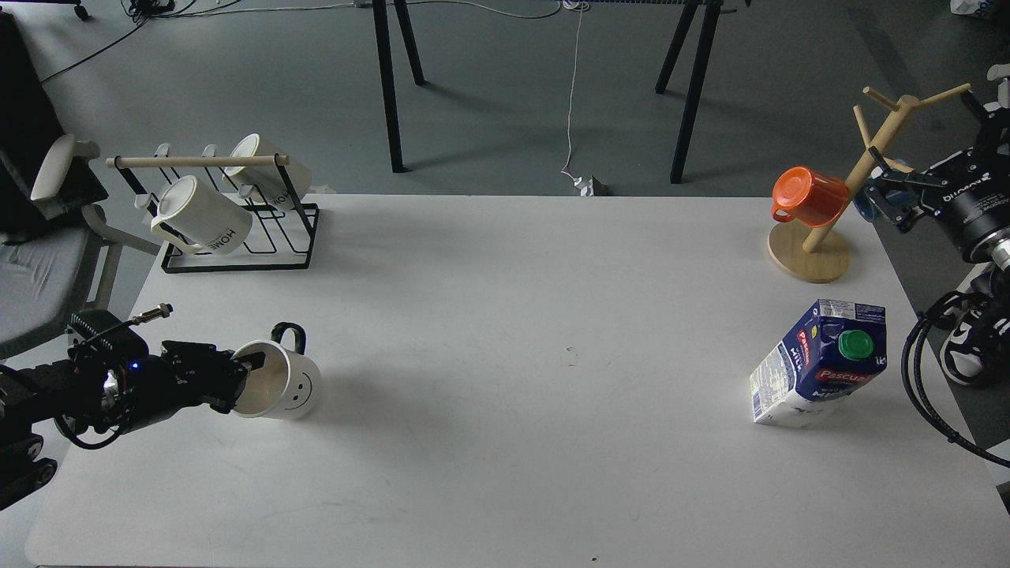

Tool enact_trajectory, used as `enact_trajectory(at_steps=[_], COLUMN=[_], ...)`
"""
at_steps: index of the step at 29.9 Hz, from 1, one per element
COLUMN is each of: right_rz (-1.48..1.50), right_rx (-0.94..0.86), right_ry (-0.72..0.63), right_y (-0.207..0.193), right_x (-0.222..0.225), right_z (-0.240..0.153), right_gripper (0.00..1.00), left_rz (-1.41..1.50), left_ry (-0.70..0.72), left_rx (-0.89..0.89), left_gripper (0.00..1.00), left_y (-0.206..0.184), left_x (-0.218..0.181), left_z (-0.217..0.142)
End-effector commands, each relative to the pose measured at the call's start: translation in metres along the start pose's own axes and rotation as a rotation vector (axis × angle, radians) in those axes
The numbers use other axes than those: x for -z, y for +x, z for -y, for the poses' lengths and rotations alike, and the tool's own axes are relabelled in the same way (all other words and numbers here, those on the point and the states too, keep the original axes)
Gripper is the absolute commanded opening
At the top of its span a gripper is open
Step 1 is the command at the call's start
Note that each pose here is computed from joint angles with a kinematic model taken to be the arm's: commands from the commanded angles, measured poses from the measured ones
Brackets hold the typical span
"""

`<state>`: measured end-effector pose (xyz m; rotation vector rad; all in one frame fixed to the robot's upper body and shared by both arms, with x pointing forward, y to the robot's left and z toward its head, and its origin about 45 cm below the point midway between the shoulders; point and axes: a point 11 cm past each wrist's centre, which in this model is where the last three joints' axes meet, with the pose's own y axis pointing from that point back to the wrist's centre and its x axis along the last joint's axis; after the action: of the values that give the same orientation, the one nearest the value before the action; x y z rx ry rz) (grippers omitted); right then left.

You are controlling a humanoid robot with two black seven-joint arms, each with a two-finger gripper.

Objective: Place cup and milk with both arms
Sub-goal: 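Lift the white mug with the left gripper and carry it toward table center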

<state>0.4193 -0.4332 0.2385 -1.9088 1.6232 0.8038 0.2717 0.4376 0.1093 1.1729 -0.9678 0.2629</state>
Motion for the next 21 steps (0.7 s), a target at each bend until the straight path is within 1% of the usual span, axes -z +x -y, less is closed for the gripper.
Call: enact_trajectory(at_steps=[1,4,8,10,11,13,17,21], right_rz=[-0.002,-0.008,-0.011,-0.008,-0.007,-0.011,-0.018,-0.020], right_rx=[-0.005,-0.006,-0.008,-0.018,-0.020,-0.020,-0.025,-0.041], right_ry=[0.005,0.016,0.026,0.021,0.022,0.040,0.065,0.075], right_y=[0.002,0.002,0.003,0.007,0.008,0.008,0.009,0.016], right_x=[0.002,0.008,0.013,0.010,0.010,0.020,0.033,0.038], right_z=[-0.002,-0.003,-0.006,-0.009,-0.010,-0.012,-0.016,-0.024], right_gripper=[1.00,1.00,1.00,1.00,1.00,1.00,1.00,1.00], left_rz=[0.078,0.163,0.240,0.259,0.273,0.323,0.412,0.395], left_ry=[-0.059,-0.099,-0.156,-0.212,-0.259,-0.320,-0.344,-0.419], left_rx=[-0.017,-0.009,0.009,0.024,0.023,0.019,0.052,0.088], left_gripper=[0.00,0.00,0.00,0.00,0.00,0.00,0.00,0.00], left_y=[0.025,0.048,0.095,0.119,0.131,0.151,0.167,0.163], left_x=[-0.011,-0.019,-0.038,-0.061,-0.081,-0.109,-0.132,-0.170], left_z=[0.000,0.005,0.023,0.040,0.053,0.070,0.089,0.109])
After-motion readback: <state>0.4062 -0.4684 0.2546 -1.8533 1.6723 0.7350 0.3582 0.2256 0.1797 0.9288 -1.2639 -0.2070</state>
